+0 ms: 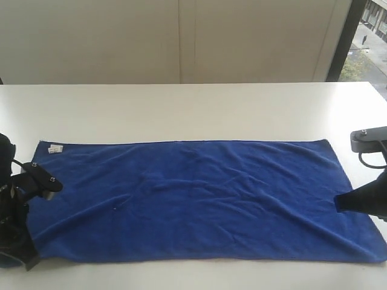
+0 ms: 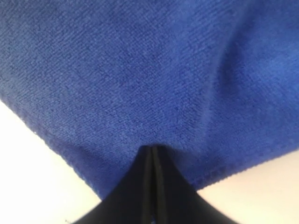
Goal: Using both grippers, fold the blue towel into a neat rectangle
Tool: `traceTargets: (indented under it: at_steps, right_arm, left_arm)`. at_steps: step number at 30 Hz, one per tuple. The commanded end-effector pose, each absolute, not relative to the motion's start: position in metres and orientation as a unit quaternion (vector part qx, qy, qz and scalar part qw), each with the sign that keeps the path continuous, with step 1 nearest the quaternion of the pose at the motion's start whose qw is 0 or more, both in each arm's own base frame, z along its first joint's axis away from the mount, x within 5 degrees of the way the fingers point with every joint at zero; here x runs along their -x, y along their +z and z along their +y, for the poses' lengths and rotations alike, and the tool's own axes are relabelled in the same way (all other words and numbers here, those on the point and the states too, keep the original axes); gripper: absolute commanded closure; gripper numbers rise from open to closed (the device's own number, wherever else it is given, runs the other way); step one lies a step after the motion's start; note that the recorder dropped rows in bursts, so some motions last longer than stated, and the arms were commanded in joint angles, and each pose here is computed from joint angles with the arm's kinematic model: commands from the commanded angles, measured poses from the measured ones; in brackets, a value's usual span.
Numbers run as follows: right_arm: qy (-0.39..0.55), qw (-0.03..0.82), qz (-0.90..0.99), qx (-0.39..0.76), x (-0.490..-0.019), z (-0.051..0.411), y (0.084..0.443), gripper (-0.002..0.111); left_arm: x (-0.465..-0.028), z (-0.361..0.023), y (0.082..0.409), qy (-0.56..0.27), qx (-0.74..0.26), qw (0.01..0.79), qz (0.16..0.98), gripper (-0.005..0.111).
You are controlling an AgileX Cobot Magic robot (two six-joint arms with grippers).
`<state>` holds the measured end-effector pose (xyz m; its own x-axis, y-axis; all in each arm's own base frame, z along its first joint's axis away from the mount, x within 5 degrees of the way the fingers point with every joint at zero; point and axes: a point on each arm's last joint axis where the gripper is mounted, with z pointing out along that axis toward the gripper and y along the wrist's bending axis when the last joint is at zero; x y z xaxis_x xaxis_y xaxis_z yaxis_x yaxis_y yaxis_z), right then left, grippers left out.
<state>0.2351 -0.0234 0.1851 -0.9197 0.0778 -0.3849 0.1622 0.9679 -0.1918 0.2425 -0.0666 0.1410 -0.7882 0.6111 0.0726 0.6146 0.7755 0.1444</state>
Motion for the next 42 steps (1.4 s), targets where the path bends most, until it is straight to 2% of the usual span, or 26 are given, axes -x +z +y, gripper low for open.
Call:
traceTargets:
  at_steps: [1,12,14,22,26,30,34,35,37,38,39,42]
  right_arm:
    - [-0.106,0.209,0.97,-0.061,-0.237,-0.023,0.189,0.108]
    - [-0.084,0.229,0.968,-0.06,-0.241,-0.019,0.19,0.108]
    - [-0.084,0.23,0.968,-0.06,-0.242,-0.019,0.191,0.108]
    - [-0.061,0.243,0.967,-0.045,-0.248,-0.014,0.197,0.108]
    - [-0.048,0.252,0.966,-0.026,-0.25,-0.008,0.197,0.108]
    - [-0.028,0.259,0.965,0.026,-0.253,0.009,0.201,0.108]
    - [0.034,0.289,0.949,0.122,-0.258,0.047,0.211,0.108]
    - [0.051,0.295,0.944,0.139,-0.259,0.057,0.214,0.108]
    - [0.088,0.309,0.933,0.164,-0.263,0.08,0.224,0.108]
    - [0.101,0.317,0.926,0.177,-0.266,0.09,0.229,0.108]
    - [0.114,0.322,0.919,0.199,-0.268,0.103,0.232,0.108]
    - [0.135,0.331,0.902,0.242,-0.277,0.136,0.241,0.108]
  left_arm:
    - [-0.238,-0.064,0.14,-0.091,0.322,0.035,-0.941,0.107]
    - [-0.239,-0.064,0.14,-0.094,0.326,0.029,-0.94,0.105]
    - [-0.239,-0.064,0.14,-0.094,0.326,0.029,-0.94,0.098]
    - [-0.244,-0.065,0.148,-0.099,0.315,0.044,-0.943,0.058]
    - [-0.253,-0.066,0.164,-0.108,0.3,0.048,-0.947,0.052]
    - [-0.265,-0.067,0.188,-0.124,0.303,0.008,-0.945,0.052]
    - [-0.285,-0.075,0.21,-0.118,0.305,-0.118,-0.938,0.057]
    - [-0.292,-0.079,0.213,-0.11,0.298,-0.166,-0.933,0.062]
    - [-0.303,-0.083,0.217,-0.108,0.29,-0.227,-0.923,0.08]
    - [-0.308,-0.084,0.217,-0.113,0.288,-0.249,-0.918,0.096]
    - [-0.313,-0.084,0.217,-0.124,0.291,-0.26,-0.912,0.106]
    - [-0.332,-0.079,0.216,-0.145,0.27,-0.269,-0.913,0.106]
